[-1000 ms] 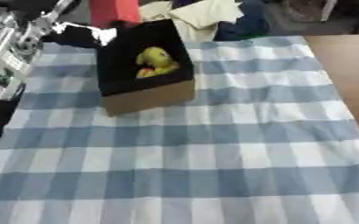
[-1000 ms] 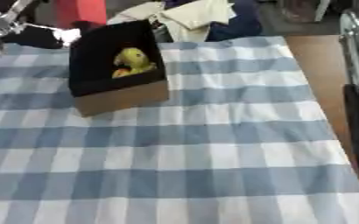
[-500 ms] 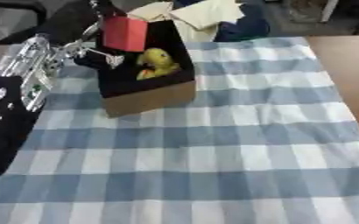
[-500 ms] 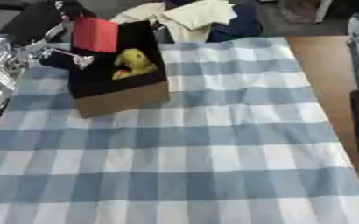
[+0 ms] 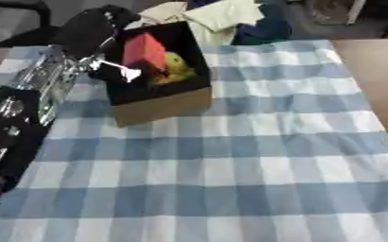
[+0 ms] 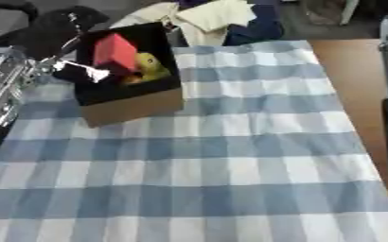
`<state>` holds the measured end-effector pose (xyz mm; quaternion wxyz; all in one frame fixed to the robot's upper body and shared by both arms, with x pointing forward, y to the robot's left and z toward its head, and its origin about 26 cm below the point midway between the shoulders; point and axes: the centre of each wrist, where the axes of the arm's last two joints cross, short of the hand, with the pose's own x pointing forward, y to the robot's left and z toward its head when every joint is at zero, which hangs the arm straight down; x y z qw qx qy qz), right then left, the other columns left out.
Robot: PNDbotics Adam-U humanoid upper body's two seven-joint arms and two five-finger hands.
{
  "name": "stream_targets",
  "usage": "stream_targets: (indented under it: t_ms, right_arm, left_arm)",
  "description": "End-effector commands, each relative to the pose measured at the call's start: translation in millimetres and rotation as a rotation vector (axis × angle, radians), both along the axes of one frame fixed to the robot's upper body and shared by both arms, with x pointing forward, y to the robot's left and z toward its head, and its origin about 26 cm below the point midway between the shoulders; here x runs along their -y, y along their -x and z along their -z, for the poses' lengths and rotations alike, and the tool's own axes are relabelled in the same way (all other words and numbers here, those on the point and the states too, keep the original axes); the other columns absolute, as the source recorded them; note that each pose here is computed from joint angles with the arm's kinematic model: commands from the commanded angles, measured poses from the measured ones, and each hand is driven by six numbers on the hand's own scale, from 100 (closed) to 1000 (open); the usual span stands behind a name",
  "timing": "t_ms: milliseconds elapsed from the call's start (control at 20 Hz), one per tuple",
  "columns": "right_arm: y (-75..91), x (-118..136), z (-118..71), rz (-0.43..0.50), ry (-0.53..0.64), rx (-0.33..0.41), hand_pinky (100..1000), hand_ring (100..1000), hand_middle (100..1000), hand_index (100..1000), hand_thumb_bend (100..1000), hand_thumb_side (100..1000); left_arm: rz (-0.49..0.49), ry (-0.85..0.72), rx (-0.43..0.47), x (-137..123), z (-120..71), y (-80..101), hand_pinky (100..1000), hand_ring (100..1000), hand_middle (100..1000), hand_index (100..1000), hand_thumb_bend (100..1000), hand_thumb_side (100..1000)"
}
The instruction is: Pick up objects on the table and place them in the box.
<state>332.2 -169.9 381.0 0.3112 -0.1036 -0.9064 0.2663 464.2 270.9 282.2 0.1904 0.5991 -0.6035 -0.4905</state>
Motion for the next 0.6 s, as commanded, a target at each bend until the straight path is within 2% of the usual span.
stream_targets:
  t_ms: [50, 300, 450, 600]
  right_arm:
    - [6.1, 2, -7.1, -0.007, -0.011, 0.029, 949, 901, 794, 968, 185, 1000]
    - [6.1, 3, -6.2, -0.005, -0.017, 0.026, 949, 901, 793, 968, 185, 1000]
    - [5.8, 3, -5.3, -0.003, -0.019, 0.023, 949, 901, 793, 968, 185, 1000]
    - [5.6, 5, -4.7, 0.003, -0.023, 0.021, 948, 901, 793, 968, 186, 1000]
  left_arm:
    - [-0.027, 0.003, 0.049, -4, -12.0, 2.1, 777, 920, 849, 952, 561, 658]
    - [-0.025, 0.009, 0.045, -4, -10.1, 2.2, 779, 922, 855, 953, 536, 693]
    - [-0.012, 0.04, 0.066, -3, -12.5, 3.5, 763, 913, 838, 936, 457, 665]
    - [0.07, 0.161, 0.158, 5, -28.7, 13.4, 709, 884, 810, 907, 235, 641]
